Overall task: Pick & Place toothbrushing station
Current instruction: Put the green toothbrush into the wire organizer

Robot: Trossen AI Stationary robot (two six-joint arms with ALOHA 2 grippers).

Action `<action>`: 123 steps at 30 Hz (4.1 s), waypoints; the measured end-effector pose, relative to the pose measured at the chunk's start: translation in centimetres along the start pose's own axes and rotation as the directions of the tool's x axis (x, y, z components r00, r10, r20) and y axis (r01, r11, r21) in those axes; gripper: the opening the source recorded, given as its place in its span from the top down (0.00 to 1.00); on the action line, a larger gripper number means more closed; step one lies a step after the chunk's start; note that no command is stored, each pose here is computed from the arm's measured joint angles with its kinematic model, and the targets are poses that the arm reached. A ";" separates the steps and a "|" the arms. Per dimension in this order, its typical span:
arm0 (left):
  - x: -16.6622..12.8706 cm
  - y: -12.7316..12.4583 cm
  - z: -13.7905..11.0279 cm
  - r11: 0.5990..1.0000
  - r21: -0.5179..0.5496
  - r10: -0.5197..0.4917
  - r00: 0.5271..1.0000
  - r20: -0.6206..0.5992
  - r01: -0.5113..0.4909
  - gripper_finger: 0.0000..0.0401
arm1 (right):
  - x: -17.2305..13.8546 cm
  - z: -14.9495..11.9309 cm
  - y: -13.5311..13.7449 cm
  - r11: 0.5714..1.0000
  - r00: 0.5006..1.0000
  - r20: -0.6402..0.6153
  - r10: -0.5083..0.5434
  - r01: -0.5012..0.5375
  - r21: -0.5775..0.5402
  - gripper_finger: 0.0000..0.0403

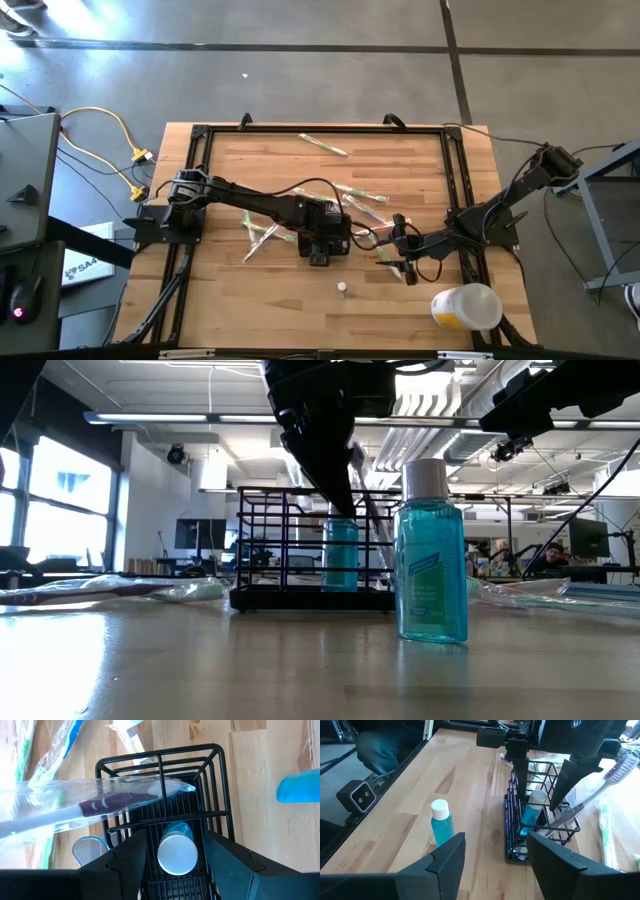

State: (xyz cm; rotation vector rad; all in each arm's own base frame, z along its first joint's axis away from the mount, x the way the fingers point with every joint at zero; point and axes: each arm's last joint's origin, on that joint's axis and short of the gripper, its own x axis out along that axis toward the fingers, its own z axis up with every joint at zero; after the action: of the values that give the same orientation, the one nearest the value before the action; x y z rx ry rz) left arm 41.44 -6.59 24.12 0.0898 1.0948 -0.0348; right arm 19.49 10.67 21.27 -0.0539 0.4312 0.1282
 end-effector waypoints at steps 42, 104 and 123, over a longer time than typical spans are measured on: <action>-3.4 0.3 -0.5 0.999 -0.038 -0.006 1.000 -0.007 0.005 0.51 | 0.0 -0.2 0.0 1.000 1.000 -0.023 -0.002 0.002 -0.013 0.49; -16.2 -3.9 -3.1 0.997 0.077 -0.002 0.995 -0.098 0.010 0.51 | 2.4 -3.5 -4.2 0.865 0.841 -0.540 0.044 0.237 0.441 0.57; -14.9 -1.9 -13.5 0.994 -0.022 -0.084 0.886 0.456 0.106 0.51 | 2.8 -3.4 -4.3 0.811 0.859 -0.512 -0.008 0.305 0.498 0.46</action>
State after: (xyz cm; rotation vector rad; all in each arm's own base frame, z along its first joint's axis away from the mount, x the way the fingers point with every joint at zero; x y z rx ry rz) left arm 22.54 -7.47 31.15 -0.0157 0.6269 -0.1133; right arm 21.17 6.43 17.18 0.4810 0.9633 -0.1993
